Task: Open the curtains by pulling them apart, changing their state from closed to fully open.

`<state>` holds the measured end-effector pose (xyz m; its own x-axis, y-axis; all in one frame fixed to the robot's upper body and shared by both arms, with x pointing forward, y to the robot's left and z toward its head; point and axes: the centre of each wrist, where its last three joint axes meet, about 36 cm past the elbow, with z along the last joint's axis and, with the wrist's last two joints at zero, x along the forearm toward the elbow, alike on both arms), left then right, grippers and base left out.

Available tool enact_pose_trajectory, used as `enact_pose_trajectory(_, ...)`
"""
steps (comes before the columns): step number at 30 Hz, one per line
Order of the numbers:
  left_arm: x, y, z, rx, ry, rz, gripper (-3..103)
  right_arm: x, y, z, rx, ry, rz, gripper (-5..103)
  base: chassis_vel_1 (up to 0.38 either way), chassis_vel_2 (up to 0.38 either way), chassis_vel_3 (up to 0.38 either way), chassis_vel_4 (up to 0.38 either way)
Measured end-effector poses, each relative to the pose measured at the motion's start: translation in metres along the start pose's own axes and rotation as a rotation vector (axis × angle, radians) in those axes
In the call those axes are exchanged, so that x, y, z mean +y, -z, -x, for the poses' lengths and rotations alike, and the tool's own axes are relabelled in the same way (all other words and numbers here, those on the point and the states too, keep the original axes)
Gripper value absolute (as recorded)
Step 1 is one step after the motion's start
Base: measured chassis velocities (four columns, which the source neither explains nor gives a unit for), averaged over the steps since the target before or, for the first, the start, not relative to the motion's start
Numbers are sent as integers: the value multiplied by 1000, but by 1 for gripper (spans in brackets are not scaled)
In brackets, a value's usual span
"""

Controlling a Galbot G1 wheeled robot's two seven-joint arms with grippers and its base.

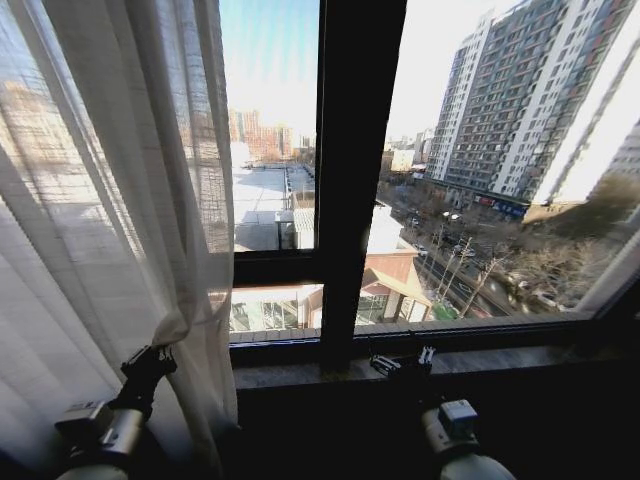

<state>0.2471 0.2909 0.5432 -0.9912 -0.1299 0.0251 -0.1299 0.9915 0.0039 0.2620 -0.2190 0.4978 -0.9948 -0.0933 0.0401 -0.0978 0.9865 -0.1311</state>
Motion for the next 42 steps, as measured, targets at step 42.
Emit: enact_pose_trajectory(42,-3,-7,-7,-3,23,-3,0,1,-4,3,3,-1,4,100,335,335,-334,-333)
